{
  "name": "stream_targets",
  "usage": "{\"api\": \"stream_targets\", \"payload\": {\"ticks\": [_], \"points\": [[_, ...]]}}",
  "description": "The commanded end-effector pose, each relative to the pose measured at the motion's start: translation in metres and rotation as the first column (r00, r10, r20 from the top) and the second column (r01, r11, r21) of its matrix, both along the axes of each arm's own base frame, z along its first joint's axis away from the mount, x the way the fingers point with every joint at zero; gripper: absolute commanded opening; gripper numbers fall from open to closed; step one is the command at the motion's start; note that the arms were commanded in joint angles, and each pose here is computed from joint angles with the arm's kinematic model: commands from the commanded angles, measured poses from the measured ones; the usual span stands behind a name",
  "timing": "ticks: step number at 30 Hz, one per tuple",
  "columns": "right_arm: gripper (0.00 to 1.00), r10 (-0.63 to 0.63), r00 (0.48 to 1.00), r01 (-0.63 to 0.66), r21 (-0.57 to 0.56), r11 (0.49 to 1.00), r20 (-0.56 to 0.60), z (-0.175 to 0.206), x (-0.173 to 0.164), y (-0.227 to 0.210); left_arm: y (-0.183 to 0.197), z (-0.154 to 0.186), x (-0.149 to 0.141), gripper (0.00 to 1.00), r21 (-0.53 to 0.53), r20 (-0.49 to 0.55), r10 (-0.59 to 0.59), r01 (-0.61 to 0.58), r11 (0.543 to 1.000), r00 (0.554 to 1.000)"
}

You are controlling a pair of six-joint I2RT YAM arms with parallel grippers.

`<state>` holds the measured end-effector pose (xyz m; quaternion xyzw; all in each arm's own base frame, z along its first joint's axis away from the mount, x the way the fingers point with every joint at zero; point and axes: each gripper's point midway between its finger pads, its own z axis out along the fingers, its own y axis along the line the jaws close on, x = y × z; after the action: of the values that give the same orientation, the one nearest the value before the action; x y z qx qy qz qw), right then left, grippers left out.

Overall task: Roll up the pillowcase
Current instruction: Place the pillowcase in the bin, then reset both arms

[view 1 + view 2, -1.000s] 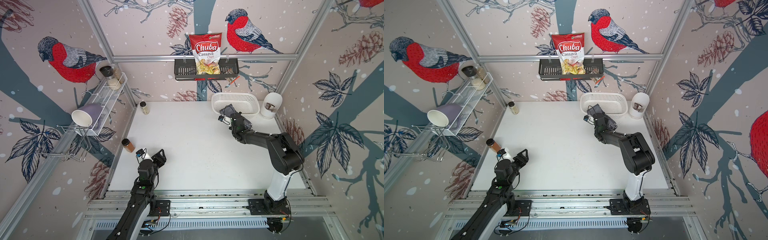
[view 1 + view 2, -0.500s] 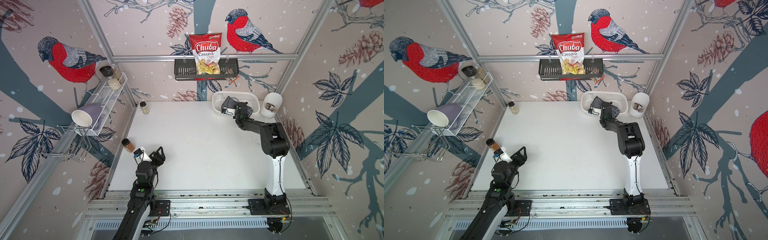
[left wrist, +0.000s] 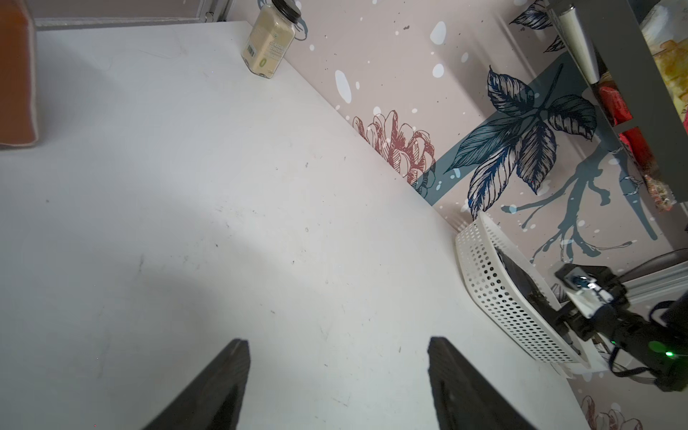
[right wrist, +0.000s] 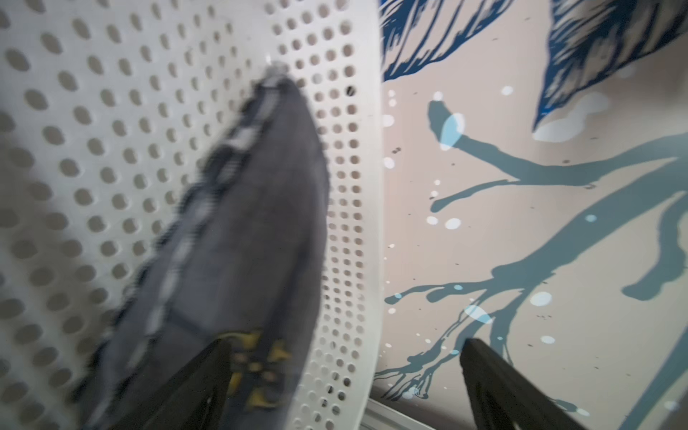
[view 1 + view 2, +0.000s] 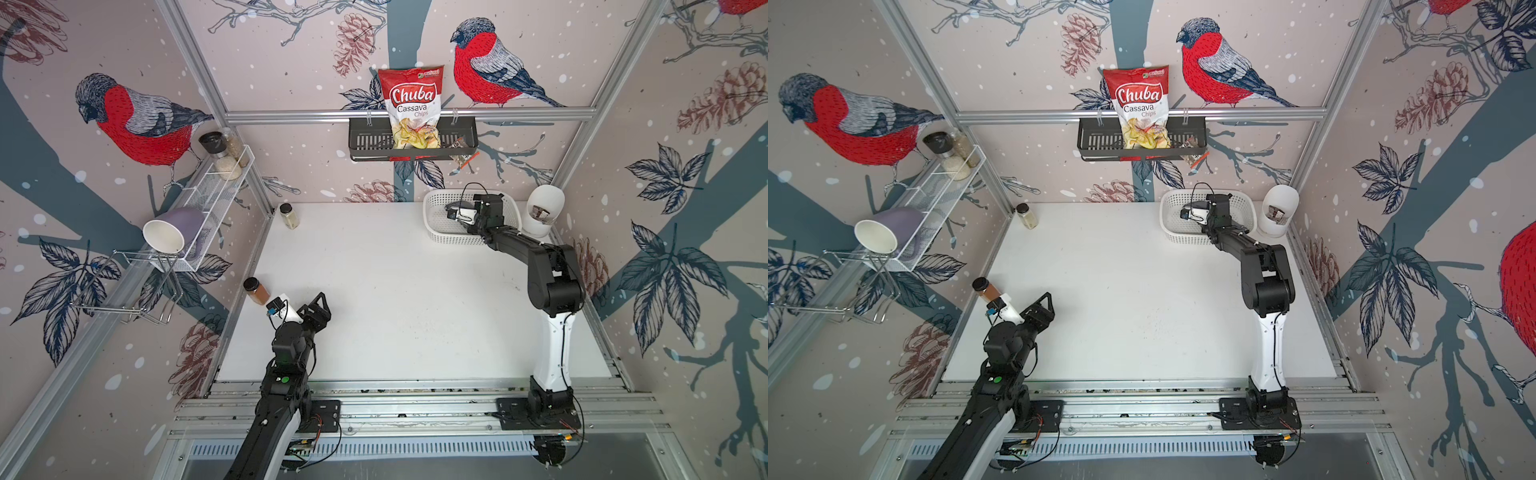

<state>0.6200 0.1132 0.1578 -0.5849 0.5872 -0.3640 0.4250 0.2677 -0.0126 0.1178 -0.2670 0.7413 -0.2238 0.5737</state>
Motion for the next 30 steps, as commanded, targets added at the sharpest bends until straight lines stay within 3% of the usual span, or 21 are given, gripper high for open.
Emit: {"api": "stream_targets", "payload": {"ticks": [1,7,9,11,12,15,16,18,19,22,25,28,30], "points": [[1.0,0.008,1.0,-0.008,0.058,0.998,0.006,0.027,-0.003,0.007,0.006,0.005,0.003,0.81,0.049,0.018,0.022,-0.023,0.999,1.0],[1.0,-0.015,0.998,0.005,0.173,0.985,0.057,0.078,-0.026,0.01,0.012,0.021,0.014,0.84,0.106,0.024,0.049,-0.051,0.993,0.999],[1.0,-0.038,0.998,0.021,0.269,0.963,0.058,0.094,-0.05,0.012,0.018,0.024,0.016,0.85,0.138,0.039,0.081,-0.085,0.987,0.996],[1.0,-0.096,0.994,0.067,0.419,0.905,0.048,0.11,-0.081,0.01,0.029,0.027,0.018,0.88,0.184,0.056,0.136,-0.144,0.972,0.989],[1.0,-0.14,0.988,0.088,0.516,0.852,0.063,0.124,-0.096,0.008,0.036,0.029,0.019,0.95,0.187,0.061,0.172,-0.181,0.966,0.983],[1.0,-0.198,0.978,0.075,0.773,0.63,0.067,0.146,-0.149,-0.002,0.043,0.048,0.026,0.96,0.264,0.15,0.191,-0.226,0.938,0.97],[1.0,-0.262,0.96,0.057,0.846,0.53,0.099,0.153,-0.166,-0.014,0.042,0.058,0.03,0.96,0.311,0.192,0.176,-0.23,0.922,0.966],[1.0,-0.379,0.922,0.055,0.939,0.341,0.084,0.15,-0.197,-0.042,0.047,0.066,0.041,0.96,0.414,0.196,0.184,-0.252,0.875,0.963],[1.0,-0.407,0.911,0.064,0.958,0.279,0.058,0.142,-0.212,-0.053,0.053,0.063,0.048,0.96,0.465,0.163,0.214,-0.266,0.844,0.963],[1.0,-0.517,0.853,0.165,0.975,0.15,-0.065,0.089,-0.242,-0.083,0.054,0.048,0.071,0.96,0.581,0.086,0.204,-0.216,0.784,0.975],[1.0,-0.605,0.786,0.195,0.98,0.046,-0.128,0.04,-0.27,-0.114,0.056,0.031,0.084,0.96,0.589,0.078,0.201,-0.208,0.781,0.976],[1.0,-0.576,0.806,0.132,0.99,-0.051,-0.137,0.011,-0.286,-0.136,0.054,0.027,0.099,0.95,0.618,0.053,0.186,-0.178,0.766,0.981],[1.0,-0.532,0.82,0.167,0.977,-0.133,-0.213,-0.009,-0.283,-0.146,0.058,0.027,0.097,0.95,0.612,0.086,0.197,-0.208,0.763,0.977]]}}
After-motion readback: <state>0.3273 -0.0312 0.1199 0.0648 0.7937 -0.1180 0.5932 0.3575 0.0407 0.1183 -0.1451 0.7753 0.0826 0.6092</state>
